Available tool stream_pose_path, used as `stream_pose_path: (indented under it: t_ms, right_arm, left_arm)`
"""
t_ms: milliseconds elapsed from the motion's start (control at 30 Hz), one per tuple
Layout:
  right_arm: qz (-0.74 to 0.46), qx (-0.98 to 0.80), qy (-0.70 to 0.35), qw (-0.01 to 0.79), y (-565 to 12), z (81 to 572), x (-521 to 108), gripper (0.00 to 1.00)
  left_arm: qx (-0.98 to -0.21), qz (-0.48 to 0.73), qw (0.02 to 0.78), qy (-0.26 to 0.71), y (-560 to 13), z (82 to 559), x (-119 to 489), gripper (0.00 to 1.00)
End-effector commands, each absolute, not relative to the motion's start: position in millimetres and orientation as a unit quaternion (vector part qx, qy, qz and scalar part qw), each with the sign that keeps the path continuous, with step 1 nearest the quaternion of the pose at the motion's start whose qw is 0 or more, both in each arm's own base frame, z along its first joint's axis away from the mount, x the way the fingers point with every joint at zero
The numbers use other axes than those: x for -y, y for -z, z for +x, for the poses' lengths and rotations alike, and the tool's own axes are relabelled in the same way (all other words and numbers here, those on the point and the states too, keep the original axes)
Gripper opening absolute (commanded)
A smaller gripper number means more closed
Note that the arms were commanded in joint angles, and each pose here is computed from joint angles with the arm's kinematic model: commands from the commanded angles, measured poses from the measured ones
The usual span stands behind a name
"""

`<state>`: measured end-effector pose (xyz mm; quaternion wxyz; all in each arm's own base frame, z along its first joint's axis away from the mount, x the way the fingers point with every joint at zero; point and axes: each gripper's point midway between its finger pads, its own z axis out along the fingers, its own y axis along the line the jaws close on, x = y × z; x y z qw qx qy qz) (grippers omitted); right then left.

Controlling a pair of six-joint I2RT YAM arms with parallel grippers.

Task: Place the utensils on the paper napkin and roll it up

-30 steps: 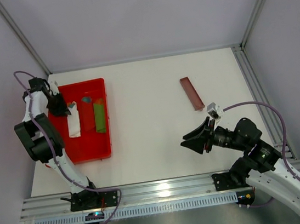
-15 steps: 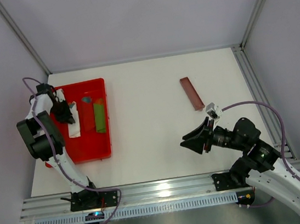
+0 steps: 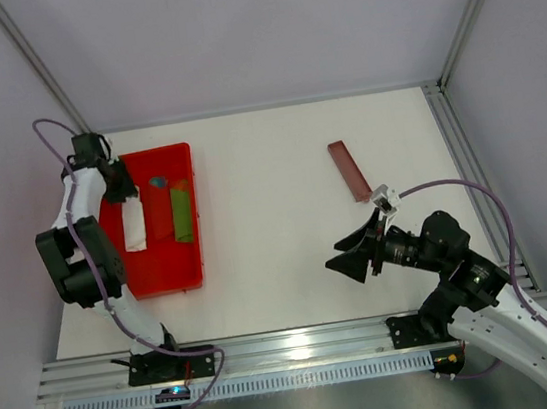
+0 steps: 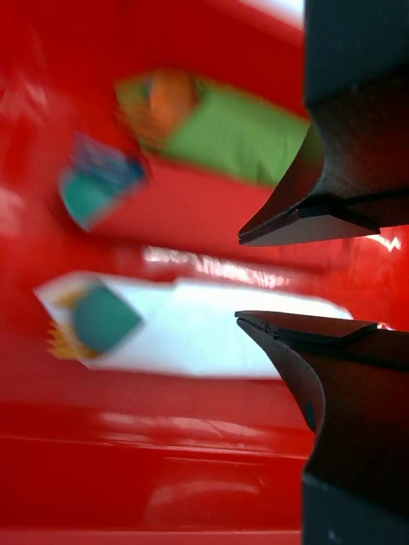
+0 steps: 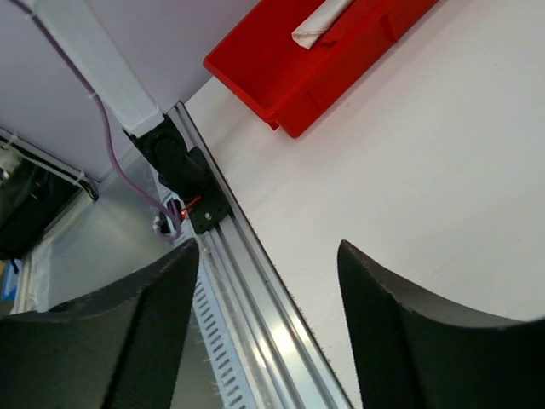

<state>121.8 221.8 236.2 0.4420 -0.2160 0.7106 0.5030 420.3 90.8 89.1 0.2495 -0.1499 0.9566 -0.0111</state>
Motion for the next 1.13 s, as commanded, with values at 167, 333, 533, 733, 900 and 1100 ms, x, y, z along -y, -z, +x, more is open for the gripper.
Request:
stream_pose_path:
  t_ms: [167, 333, 533, 733, 900, 1100]
  right_arm:
    - [-0.121, -0.709, -0.467, 0.514, -297.3, 160.0, -207.2, 1.0]
    - [-0.023, -0.758, -0.364, 0.541, -306.9, 191.8, -170.5, 1.0]
    - [0.034, -0.784, -0.281, 0.552, -304.9, 198.4, -133.2, 1.0]
    - [0.04, -0.782, -0.237, 0.574, -293.8, 193.1, -107.9, 1.0]
    - [0.019, -0.77, -0.239, 0.592, -301.4, 189.3, -105.8, 0.99]
    - [0.03, -0.776, -0.233, 0.586, -293.9, 191.6, -104.5, 1.0]
  left_arm:
    - [-0.874, -0.047, 0.477, 0.078, -255.8, 445.8, 71.9, 0.51]
    - [-0.849, 0.038, 0.506, 0.148, -269.7, 362.5, 173.3, 1.0]
    - [-0.781, 0.11, 0.529, 0.315, -295.1, 255.7, 243.5, 1.0]
    - [-0.774, 0.128, 0.486, 0.385, -280.5, 197.3, 242.7, 1.0]
    - [-0.737, 0.115, 0.517, 0.42, -304.8, 182.8, 228.8, 1.0]
    - [-0.73, 0.122, 0.516, 0.43, -311.9, 178.9, 231.0, 1.0]
